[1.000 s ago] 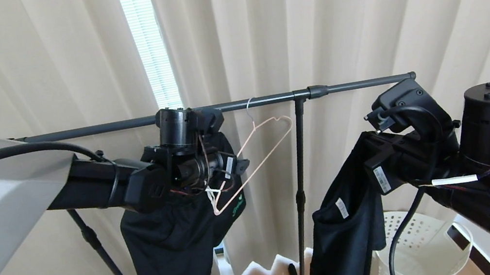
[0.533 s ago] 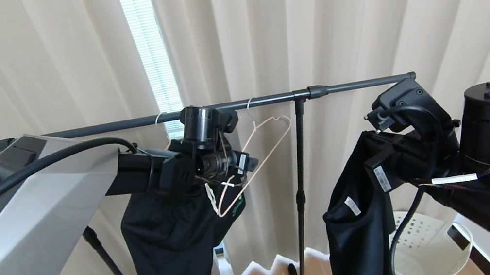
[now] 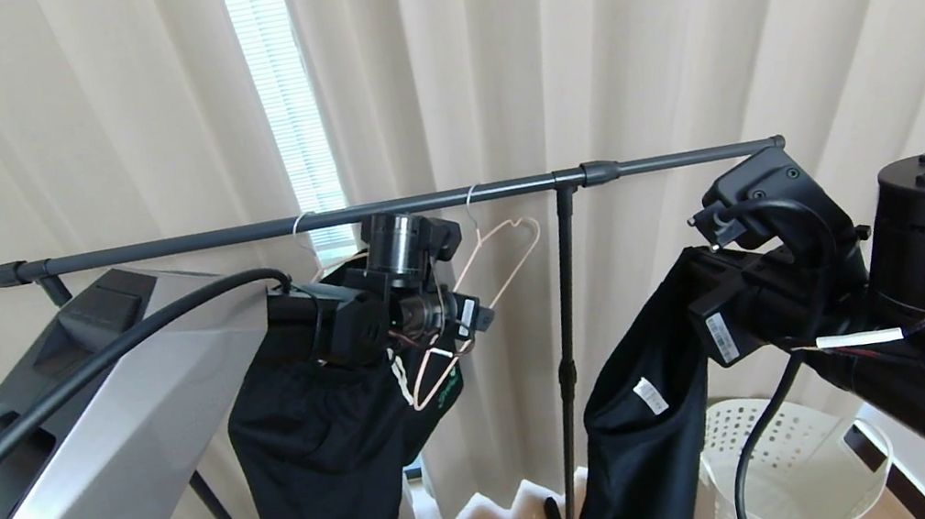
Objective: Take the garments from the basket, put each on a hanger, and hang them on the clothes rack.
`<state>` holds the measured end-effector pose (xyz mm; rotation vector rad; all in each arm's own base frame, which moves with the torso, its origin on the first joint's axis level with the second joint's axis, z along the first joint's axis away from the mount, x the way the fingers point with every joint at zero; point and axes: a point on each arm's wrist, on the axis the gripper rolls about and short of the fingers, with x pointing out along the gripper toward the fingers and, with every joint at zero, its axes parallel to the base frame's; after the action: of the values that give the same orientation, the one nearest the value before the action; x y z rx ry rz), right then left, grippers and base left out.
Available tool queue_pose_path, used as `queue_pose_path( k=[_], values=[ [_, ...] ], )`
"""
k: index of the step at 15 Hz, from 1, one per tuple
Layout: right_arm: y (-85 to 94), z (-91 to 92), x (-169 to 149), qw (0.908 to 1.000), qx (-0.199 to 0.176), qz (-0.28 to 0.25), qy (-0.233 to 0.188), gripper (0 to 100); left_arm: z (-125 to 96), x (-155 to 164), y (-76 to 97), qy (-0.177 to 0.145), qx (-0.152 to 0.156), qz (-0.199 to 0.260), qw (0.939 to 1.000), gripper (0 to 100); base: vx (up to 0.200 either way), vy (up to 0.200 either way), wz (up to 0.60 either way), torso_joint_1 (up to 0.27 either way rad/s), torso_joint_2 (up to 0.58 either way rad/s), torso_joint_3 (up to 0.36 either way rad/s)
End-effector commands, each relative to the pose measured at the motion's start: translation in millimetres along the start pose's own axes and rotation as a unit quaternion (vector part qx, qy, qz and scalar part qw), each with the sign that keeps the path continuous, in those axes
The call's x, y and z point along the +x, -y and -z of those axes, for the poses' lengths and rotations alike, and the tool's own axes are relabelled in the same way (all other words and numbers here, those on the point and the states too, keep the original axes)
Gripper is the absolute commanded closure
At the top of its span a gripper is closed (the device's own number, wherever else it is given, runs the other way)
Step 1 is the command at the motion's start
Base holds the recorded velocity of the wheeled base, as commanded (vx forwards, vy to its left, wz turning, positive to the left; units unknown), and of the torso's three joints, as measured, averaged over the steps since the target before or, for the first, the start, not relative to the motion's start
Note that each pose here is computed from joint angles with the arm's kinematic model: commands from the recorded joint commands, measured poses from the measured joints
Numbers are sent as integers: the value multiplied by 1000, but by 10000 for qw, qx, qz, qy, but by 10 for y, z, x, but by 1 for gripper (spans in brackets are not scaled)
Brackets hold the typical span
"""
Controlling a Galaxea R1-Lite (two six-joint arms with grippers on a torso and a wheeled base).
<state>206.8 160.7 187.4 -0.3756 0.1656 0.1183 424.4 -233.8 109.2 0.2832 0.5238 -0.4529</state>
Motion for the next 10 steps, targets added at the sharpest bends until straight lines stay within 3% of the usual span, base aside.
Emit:
queue_pose_path(
  k=[1, 10],
  values=[
    [-3, 5, 2, 10000, -11, 3, -10, 100, 30, 16, 1, -45, -9, 1, 10000, 0, 0, 0, 0, 0, 0, 0],
    [17, -13, -20, 10000, 19, 6, 35, 100, 166, 131, 34, -241, -12, 31, 9997, 0, 0, 0, 0, 0, 0, 0]
  ],
)
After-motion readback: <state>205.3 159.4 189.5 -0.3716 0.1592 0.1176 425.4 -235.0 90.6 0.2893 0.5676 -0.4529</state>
